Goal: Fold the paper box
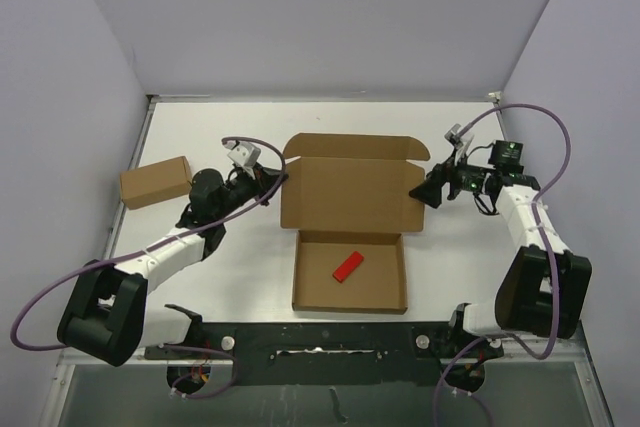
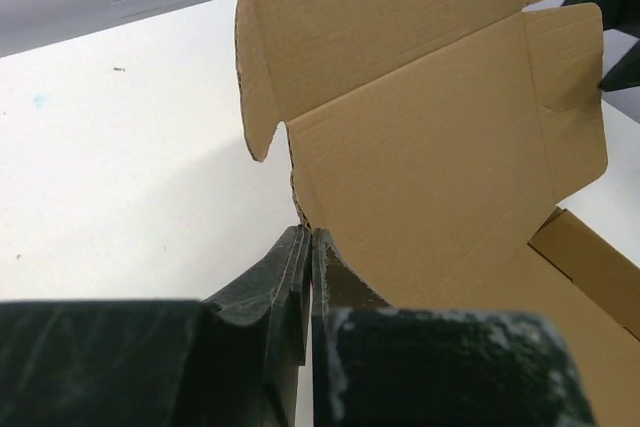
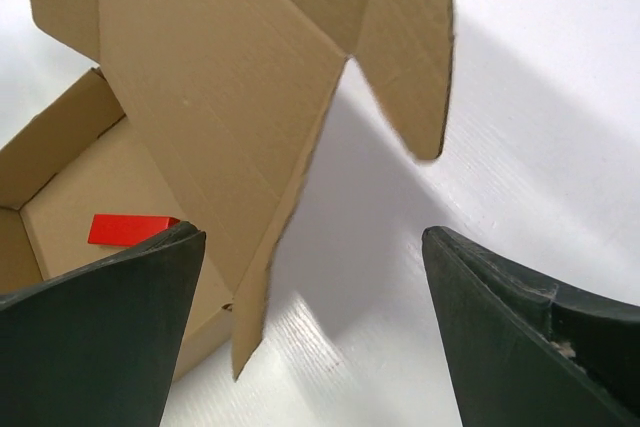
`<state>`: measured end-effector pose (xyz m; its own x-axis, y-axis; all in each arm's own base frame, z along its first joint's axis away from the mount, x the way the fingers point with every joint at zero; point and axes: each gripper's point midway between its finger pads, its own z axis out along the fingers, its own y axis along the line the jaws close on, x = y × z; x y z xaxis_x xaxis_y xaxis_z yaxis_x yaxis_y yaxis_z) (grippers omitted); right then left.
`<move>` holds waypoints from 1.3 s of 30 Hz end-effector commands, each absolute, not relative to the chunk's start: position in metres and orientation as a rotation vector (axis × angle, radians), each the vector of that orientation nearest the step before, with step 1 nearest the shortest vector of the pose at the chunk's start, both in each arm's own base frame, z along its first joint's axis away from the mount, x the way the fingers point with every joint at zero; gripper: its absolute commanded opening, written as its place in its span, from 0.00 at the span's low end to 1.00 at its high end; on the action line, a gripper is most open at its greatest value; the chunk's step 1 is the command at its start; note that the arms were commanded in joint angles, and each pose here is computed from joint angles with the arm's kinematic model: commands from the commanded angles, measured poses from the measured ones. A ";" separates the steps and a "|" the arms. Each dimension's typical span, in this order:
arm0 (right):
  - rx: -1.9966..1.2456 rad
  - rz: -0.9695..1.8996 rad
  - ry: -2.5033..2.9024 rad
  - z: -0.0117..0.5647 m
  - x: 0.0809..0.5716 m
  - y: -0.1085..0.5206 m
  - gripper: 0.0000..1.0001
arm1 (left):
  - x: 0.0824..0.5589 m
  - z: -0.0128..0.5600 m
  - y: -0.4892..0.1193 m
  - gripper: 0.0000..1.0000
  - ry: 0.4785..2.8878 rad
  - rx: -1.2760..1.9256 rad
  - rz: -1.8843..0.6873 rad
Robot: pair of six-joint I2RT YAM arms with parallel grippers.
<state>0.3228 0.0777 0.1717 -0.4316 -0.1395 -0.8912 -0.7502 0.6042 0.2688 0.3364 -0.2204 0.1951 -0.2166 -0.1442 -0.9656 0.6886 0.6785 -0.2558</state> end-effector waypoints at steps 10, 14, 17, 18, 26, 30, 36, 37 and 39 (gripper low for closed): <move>-0.698 0.786 1.919 0.199 0.340 0.080 0.86 | 0.330 0.224 -0.223 0.00 1.497 0.527 -0.727; -0.697 0.781 1.911 0.205 0.335 0.081 0.74 | 0.329 0.226 -0.222 0.00 1.494 0.523 -0.710; -0.725 0.763 1.923 0.202 0.332 0.085 0.64 | 0.328 0.229 -0.222 0.00 1.488 0.521 -0.708; -0.728 0.764 1.927 0.202 0.331 0.086 0.59 | 0.328 0.230 -0.223 0.00 1.487 0.521 -0.708; -0.753 0.731 1.918 0.209 0.329 0.089 0.05 | 0.327 0.232 -0.225 0.00 1.503 0.521 -0.716; -0.751 0.709 1.906 0.216 0.332 0.087 0.00 | 0.324 0.234 -0.227 0.00 1.521 0.514 -0.749; -0.767 0.688 1.887 0.220 0.331 0.086 0.00 | 0.317 0.225 -0.223 0.31 1.621 0.463 -0.865; -0.769 0.688 1.884 0.221 0.330 0.087 0.00 | 0.317 0.223 -0.220 0.34 1.642 0.441 -0.884; -0.776 0.686 1.876 0.222 0.330 0.087 0.00 | 0.318 0.220 -0.215 0.41 1.673 0.403 -0.908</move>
<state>0.3231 0.0887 0.1941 -0.4528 -0.1866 -0.8719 -0.7295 0.6397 0.2420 0.3192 -0.2184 0.1915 -0.2749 -0.1132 -0.9548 0.6767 0.6827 -0.2758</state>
